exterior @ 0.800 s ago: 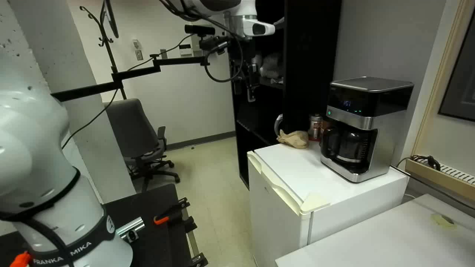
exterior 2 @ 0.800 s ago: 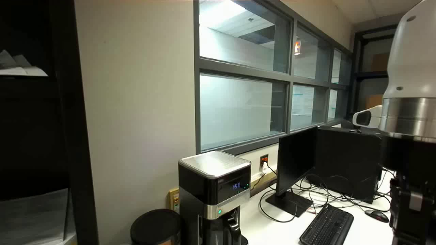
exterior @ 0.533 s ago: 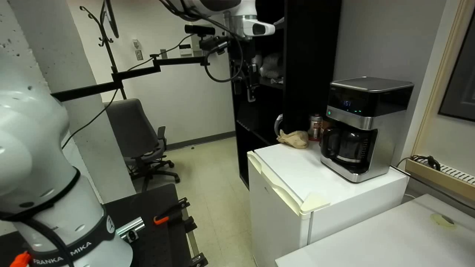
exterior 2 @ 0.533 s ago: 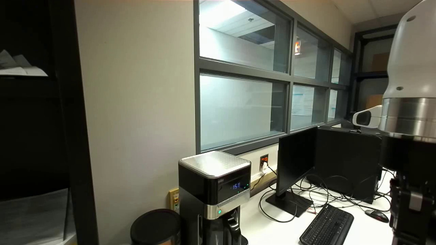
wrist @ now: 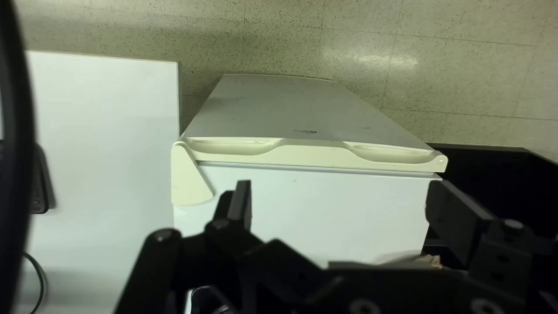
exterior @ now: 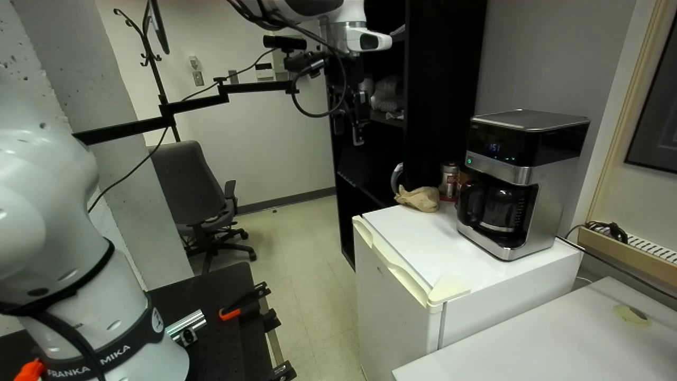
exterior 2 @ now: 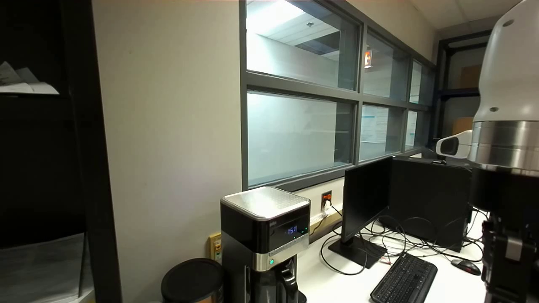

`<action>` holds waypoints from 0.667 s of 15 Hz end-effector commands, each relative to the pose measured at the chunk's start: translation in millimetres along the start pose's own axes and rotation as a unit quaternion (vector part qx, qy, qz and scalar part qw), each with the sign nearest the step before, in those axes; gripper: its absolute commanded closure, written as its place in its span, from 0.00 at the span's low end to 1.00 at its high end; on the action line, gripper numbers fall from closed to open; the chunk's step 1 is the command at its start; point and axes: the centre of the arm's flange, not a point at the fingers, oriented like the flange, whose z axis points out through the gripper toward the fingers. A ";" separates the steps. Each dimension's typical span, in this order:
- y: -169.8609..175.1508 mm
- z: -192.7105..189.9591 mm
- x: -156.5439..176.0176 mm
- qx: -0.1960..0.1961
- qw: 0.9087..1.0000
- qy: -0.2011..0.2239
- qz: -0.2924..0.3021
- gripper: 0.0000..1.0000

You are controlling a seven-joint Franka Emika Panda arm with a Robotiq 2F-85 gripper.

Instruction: Push the far left round button on the coffee making machine

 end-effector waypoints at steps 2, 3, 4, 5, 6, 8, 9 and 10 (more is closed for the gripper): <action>2.4 2.0 5.1 -0.001 1.000 -0.001 0.005 0.00; 3.5 3.3 8.2 -0.002 1.000 -0.001 0.009 0.00; 5.0 5.7 12.7 -0.003 1.000 -0.003 0.010 0.00; 6.4 8.4 16.2 -0.005 1.000 -0.004 0.014 0.00; 7.8 11.9 21.0 -0.006 1.000 -0.004 0.017 0.00; 11.0 19.8 29.0 -0.008 1.000 -0.010 0.021 0.00; 12.8 23.5 33.1 -0.008 1.000 -0.012 0.020 0.00; 14.0 27.5 37.5 -0.008 1.000 -0.012 0.021 0.00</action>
